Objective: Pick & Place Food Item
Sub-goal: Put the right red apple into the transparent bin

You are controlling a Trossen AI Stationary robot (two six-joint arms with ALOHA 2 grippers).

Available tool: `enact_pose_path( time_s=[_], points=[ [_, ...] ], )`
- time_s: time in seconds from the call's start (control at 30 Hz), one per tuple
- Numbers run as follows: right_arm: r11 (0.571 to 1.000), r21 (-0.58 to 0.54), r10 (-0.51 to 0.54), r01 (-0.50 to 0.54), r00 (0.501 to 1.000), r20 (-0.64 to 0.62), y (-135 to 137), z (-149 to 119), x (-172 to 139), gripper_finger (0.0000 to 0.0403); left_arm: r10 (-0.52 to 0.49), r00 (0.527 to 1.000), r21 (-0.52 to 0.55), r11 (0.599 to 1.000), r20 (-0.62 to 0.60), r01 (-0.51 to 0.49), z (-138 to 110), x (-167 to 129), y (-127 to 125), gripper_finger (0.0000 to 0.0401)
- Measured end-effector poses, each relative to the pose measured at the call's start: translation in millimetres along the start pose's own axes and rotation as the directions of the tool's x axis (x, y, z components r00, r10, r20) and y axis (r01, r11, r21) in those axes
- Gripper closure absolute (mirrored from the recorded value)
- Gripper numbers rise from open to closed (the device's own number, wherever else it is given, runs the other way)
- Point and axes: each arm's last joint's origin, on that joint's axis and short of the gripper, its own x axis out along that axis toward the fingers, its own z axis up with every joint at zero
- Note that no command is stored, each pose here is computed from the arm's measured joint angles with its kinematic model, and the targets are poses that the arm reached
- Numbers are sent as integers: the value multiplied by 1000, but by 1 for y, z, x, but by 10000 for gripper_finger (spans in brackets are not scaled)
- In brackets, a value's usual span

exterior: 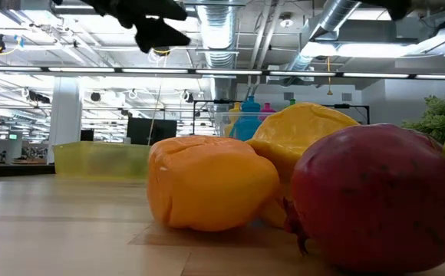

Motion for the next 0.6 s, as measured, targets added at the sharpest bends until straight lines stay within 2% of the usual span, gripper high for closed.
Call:
enact_pose_path(
  time_s=[0.1, 0.17, 0.33, 0.47, 0.53, 0.6],
  points=[
    [996, 81, 26, -28, 999, 23, -8, -26, 0, 101, -29, 998, 2, 1000, -48, 29, -10, 16, -10, 114],
    [995, 95, 0, 5, 999, -52, -13, -47, 5, 101, -35, 997, -24, 999, -75, 33, -16, 23, -14, 114],
    [997, -28, -79, 75, 963, -256, -10, -65, 24, 101, -37, 994, -106, 994, -107, 25, -23, 32, -18, 114],
    [982, -181, -136, 56, 874, -466, 0, -68, 45, 101, 9, 996, -132, 991, -90, -21, -20, 27, -15, 114],
    [967, -254, -164, 3, 773, -614, 3, -77, 54, 101, 26, 998, -134, 990, -58, -33, -15, 23, -15, 114],
    [959, -274, -157, -68, 679, -717, 9, -87, 68, 101, 42, 998, -121, 992, -55, -48, -14, 19, -14, 114]
  ],
)
